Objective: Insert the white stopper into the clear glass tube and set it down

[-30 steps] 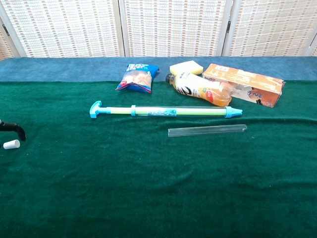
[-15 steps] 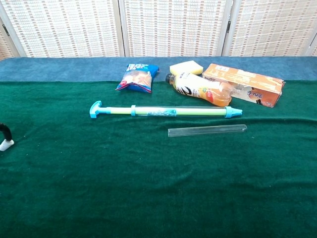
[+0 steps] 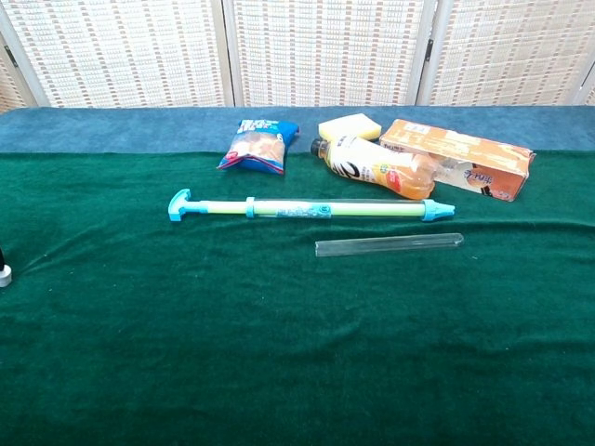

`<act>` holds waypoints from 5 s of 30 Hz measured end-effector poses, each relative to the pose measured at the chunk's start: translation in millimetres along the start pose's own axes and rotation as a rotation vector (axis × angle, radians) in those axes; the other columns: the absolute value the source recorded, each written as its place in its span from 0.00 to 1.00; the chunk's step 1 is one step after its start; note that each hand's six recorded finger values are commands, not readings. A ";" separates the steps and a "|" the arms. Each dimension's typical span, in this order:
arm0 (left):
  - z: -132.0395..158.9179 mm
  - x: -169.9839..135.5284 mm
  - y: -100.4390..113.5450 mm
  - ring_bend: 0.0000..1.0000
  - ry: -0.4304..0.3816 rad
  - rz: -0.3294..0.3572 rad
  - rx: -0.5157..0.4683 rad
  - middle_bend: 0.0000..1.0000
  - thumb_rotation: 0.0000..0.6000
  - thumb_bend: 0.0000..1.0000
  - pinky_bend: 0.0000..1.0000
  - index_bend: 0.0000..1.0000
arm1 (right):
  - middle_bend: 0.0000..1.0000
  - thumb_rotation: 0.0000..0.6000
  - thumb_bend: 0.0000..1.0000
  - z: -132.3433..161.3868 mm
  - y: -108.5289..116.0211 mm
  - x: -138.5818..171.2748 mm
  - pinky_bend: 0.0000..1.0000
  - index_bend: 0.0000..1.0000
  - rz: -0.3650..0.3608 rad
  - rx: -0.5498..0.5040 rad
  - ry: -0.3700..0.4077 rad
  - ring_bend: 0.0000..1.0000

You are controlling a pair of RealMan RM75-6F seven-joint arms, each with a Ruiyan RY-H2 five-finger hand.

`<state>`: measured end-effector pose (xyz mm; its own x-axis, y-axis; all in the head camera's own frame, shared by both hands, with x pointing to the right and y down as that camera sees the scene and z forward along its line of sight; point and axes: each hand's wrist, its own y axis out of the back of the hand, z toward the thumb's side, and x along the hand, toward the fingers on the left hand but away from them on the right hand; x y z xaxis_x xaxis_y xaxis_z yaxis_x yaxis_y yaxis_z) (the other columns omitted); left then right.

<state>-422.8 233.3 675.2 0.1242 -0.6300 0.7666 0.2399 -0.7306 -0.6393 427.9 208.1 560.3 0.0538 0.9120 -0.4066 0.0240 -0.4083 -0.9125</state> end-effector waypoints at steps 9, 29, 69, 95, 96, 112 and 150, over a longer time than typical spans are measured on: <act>-0.7 -3.7 7.2 0.85 0.013 0.027 -0.001 0.95 1.00 0.71 0.74 0.32 | 0.12 1.00 0.48 -0.8 0.2 0.5 0.11 0.05 -0.003 -0.001 -0.002 0.23; 6.0 16.4 20.5 0.85 -0.031 0.127 -0.025 0.95 1.00 0.32 0.76 0.38 | 0.12 1.00 0.47 -5.7 1.5 3.3 0.11 0.05 -0.007 -0.011 -0.010 0.24; -2.7 38.8 4.0 0.86 -0.008 0.138 -0.055 0.95 1.00 0.39 0.78 0.50 | 0.12 1.00 0.47 -4.1 0.1 1.4 0.11 0.05 -0.001 -0.011 -0.012 0.25; -6.5 41.8 1.8 0.87 -0.005 0.150 -0.073 0.97 1.00 0.49 0.78 0.58 | 0.15 1.00 0.47 -1.3 1.8 1.8 0.11 0.07 -0.005 -0.005 -0.009 0.26; -6.8 41.5 3.2 0.87 -0.006 0.155 -0.074 0.97 1.00 0.50 0.78 0.58 | 0.15 1.00 0.47 -0.1 2.4 1.1 0.11 0.08 -0.008 -0.004 -0.004 0.26; -0.2 22.0 43.4 0.87 -0.061 0.249 -0.167 0.97 1.00 0.50 0.78 0.59 | 0.67 1.00 0.45 87.4 -12.5 -55.1 0.80 0.19 0.117 0.011 0.273 0.85; 3.9 2.5 36.2 0.87 -0.063 0.221 -0.166 0.97 1.00 0.50 0.78 0.59 | 0.91 1.00 0.45 226.6 -139.3 -153.4 1.00 0.38 0.386 0.084 0.374 1.00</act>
<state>-410.1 206.3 654.2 0.2164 -0.7648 0.6068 0.0400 -0.6141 -0.7882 190.1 134.0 739.9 0.3947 0.6142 -0.6833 -0.1467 -0.6920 -0.7068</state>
